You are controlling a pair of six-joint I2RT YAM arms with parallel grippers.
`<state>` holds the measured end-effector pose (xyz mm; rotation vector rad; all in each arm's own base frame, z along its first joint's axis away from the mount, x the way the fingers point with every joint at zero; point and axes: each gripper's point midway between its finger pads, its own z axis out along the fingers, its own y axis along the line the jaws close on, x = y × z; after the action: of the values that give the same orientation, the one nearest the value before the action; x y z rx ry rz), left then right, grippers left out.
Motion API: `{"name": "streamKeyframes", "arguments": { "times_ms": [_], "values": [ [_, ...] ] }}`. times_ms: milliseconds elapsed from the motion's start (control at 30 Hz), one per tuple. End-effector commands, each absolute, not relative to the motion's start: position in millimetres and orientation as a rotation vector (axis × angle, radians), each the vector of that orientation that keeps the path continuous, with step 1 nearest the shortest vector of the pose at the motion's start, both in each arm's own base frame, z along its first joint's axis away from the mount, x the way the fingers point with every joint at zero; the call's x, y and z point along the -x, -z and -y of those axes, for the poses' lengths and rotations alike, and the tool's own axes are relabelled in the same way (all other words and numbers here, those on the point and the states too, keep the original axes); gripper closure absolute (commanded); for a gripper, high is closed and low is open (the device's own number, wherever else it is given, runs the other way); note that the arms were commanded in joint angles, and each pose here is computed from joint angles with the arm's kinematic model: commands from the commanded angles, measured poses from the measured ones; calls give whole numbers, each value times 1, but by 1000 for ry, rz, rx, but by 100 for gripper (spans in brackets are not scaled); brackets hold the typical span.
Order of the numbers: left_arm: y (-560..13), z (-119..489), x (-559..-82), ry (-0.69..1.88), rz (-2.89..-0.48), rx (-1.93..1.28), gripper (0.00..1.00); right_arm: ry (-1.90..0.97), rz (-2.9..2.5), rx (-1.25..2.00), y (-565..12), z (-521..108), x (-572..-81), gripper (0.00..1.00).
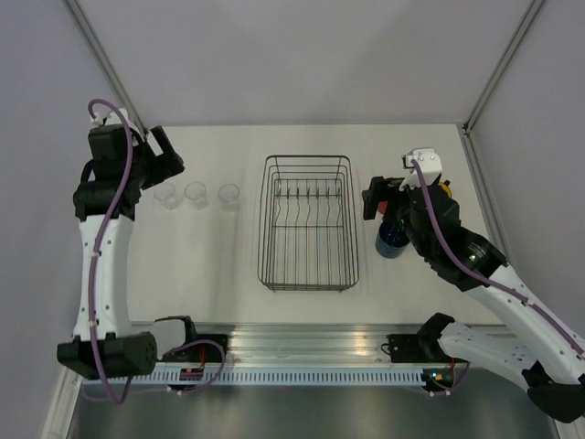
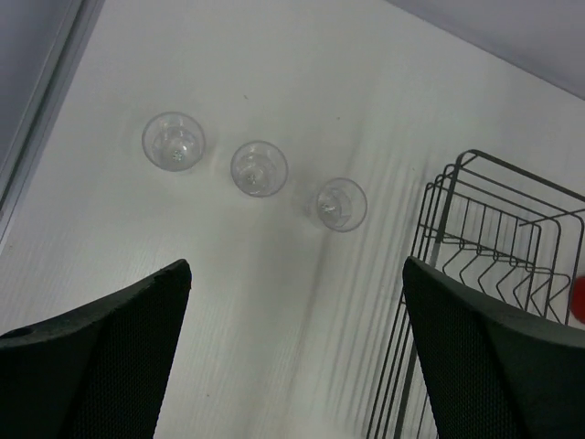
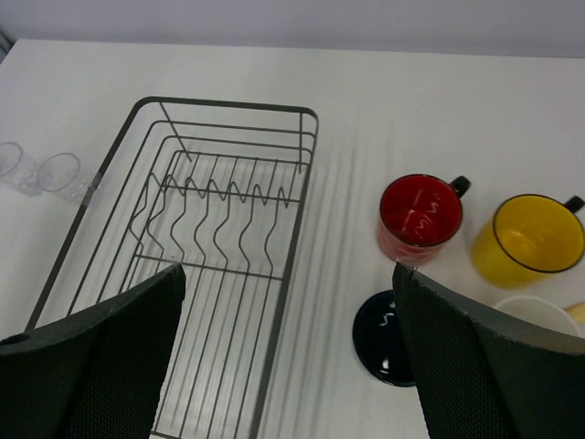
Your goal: Unload the cups from the dish rack
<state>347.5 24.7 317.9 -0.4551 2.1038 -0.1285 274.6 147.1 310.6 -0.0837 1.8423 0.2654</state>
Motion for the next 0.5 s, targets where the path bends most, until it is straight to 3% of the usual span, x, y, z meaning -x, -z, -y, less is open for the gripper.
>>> {"name": "streamKeyframes", "arguments": {
  "times_ms": [0, 467],
  "values": [
    [-338, -12, -319, 69, -1999, 303, 0, -83, -1841, 27, -326, -100, -259, 2],
    [-335, 19, -187, 135, -1775, 57, 0, -17, -1783, -22, -344, -29, -195, 2]
  ]
}}
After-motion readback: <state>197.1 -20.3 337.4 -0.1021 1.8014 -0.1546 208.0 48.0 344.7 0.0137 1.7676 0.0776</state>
